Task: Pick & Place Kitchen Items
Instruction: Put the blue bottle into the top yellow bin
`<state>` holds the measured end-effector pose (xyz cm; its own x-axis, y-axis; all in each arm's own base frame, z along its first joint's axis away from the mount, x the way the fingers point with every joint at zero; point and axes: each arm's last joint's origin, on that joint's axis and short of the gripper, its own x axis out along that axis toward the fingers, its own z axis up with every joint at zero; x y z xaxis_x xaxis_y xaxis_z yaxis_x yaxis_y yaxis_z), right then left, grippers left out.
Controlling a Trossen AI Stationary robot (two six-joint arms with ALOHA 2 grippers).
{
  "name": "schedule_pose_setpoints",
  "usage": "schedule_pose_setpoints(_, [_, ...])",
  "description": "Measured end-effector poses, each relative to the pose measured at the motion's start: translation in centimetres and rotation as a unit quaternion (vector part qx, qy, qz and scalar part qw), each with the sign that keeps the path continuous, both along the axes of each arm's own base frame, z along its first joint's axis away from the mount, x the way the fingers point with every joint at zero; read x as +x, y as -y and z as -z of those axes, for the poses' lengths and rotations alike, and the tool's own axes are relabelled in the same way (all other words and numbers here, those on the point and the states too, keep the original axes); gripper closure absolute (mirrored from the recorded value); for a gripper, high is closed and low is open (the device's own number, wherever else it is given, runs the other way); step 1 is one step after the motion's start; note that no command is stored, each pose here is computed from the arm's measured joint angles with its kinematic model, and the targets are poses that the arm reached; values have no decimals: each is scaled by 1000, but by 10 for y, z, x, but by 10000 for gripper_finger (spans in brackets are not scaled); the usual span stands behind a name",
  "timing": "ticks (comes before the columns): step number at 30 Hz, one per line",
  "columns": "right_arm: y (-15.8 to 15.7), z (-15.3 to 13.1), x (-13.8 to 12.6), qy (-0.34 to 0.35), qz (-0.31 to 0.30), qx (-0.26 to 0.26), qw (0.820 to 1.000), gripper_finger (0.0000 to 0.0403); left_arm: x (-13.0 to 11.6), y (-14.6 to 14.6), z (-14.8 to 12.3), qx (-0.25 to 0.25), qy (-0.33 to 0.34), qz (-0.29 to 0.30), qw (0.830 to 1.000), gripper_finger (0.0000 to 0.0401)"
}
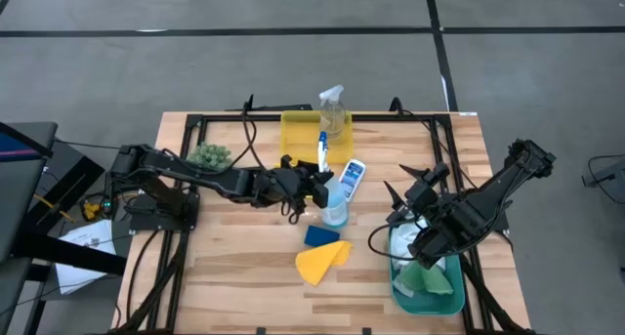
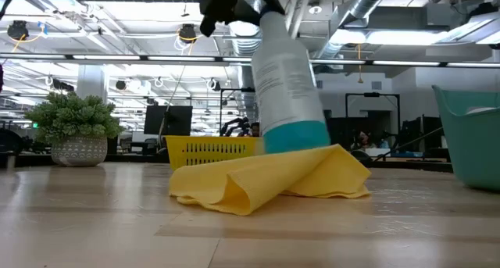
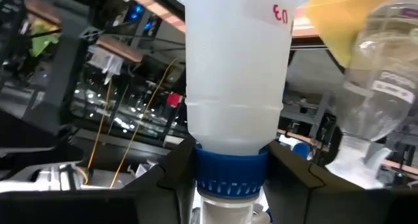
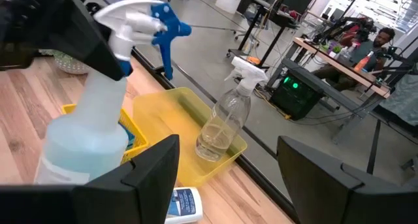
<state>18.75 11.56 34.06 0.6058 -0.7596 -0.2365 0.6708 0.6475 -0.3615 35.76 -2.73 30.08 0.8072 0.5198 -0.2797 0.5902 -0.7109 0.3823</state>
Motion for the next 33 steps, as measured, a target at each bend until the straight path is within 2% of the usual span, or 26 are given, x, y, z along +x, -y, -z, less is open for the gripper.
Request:
schedule_pose_setpoints(7, [0, 0, 0, -2, 0, -1, 1000, 155, -2, -5, 12, 3, -21, 3, 1000, 270])
schedule_pose_setpoints(19, [0, 0, 0, -3, 0, 1, 1000, 155, 10, -4, 26, -1, -20, 0, 1000, 264])
schedule_pose_setpoints(23, [0, 0, 0, -4, 0, 2, 1000, 155, 11, -4, 22, -27, 14, -4, 1000, 236])
schedule_pose_setpoints(27, [0, 0, 0, -4, 0, 2, 1000, 155, 5, -3, 8, -53, 55, -4, 997, 194])
schedule_pose_setpoints(33, [0, 0, 0, -8, 1, 7, 1000, 155, 2, 1, 4, -60, 63, -4, 996, 147])
